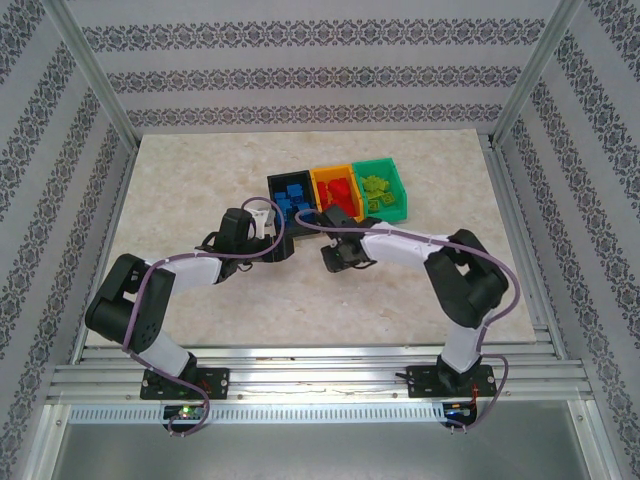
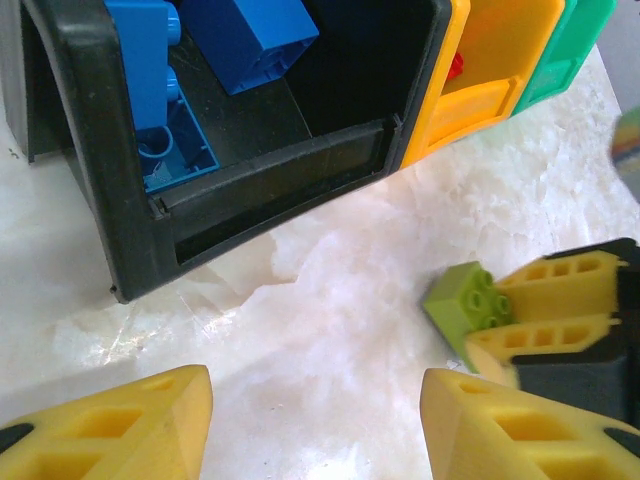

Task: Sort the legos into containers by color
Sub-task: Pick up the lego from the center of the table, then place the lego in the container.

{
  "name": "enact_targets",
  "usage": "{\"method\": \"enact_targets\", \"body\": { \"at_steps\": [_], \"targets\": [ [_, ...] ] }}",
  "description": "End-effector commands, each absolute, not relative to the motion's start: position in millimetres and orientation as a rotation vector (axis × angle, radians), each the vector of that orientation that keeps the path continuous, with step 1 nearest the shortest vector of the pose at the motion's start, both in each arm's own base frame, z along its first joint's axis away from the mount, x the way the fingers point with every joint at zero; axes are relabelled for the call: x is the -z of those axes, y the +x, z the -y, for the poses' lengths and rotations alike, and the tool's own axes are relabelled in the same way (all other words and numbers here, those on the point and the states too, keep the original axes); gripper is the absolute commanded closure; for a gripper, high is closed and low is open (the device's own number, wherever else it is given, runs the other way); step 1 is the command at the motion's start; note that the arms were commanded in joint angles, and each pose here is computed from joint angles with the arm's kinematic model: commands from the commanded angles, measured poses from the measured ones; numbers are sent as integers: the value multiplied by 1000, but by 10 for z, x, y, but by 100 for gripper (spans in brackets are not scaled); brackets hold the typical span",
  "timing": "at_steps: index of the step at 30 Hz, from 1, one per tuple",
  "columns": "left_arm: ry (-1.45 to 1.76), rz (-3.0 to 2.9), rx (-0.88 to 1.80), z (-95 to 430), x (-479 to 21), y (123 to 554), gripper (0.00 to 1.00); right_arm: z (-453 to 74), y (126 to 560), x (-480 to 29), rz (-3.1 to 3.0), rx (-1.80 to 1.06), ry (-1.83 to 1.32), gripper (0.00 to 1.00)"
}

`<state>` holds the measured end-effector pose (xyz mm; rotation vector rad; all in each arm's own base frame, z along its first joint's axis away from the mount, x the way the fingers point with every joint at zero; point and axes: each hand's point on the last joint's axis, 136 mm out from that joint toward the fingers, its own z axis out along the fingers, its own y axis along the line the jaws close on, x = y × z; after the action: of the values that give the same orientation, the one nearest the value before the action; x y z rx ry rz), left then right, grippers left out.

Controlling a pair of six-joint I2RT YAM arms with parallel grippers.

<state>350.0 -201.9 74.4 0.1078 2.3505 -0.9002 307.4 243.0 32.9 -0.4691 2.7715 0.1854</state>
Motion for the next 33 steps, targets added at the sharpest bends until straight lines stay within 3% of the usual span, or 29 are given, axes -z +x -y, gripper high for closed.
{"method": "enact_targets", "body": {
  "at_steps": [1, 21, 33],
  "targets": [
    [94, -2340, 933, 2007, -777, 3483, 42, -2163, 3075, -421, -2740, -174, -343, 71],
    [89, -2313, 903, 1959, -794, 3483, 43, -1327, 3192, -913, -2508, -408, 77, 73],
    [92, -2313, 907, 1967, -794, 3485, 42, -1305, 4073, -1510, -2369, -472, 109, 72]
  ]
}}
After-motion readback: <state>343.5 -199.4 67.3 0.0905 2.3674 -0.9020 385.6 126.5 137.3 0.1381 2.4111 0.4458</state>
